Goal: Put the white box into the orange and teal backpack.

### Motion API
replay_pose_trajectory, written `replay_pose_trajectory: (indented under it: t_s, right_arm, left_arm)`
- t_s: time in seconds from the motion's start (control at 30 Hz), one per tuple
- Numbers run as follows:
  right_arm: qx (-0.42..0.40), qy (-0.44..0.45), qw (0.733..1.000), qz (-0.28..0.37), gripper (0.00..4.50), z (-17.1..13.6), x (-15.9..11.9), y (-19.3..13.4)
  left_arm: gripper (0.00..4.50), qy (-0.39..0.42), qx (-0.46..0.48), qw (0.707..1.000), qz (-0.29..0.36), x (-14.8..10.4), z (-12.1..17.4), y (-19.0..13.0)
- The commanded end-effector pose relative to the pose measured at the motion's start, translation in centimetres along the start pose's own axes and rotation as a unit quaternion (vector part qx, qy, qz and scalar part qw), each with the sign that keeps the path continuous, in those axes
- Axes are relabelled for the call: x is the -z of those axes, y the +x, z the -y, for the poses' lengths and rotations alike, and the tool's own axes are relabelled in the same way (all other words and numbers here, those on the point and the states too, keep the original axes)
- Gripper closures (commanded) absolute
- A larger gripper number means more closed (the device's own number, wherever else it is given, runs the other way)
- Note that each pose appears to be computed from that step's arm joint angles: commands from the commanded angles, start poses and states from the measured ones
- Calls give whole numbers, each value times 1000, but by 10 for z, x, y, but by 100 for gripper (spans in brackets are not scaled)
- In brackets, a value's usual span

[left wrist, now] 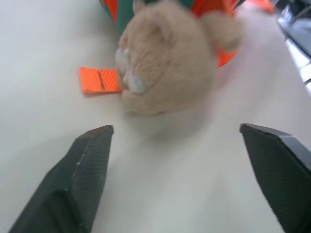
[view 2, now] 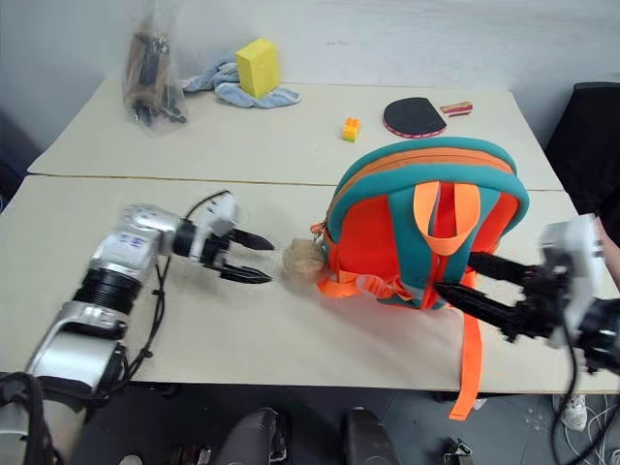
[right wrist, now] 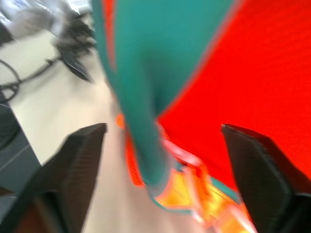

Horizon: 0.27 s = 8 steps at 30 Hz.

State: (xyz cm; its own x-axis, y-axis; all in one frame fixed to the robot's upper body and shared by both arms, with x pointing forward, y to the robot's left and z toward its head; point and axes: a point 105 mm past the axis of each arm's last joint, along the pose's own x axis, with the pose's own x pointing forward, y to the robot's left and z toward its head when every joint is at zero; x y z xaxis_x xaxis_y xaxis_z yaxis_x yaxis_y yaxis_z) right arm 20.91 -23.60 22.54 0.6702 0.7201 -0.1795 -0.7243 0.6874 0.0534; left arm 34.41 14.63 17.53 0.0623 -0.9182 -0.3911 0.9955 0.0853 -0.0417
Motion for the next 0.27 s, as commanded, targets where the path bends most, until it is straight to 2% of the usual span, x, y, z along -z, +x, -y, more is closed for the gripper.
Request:
replay_pose_trajectory:
  t_s: [0.03, 0.17, 0.27]
  right_arm:
    - [21, -2, 1000, -11, 6, 9, -14, -44]
    - [65, -4, 998, -21, 6, 21, -23, -88]
    - [87, 3, 996, -7, 6, 30, -26, -98]
  left_arm:
    - [0, 22, 33, 998, 55, -40, 25, -36]
    - [0, 22, 20, 997, 75, -61, 53, -79]
    - [0, 39, -25, 996, 78, -64, 55, -87]
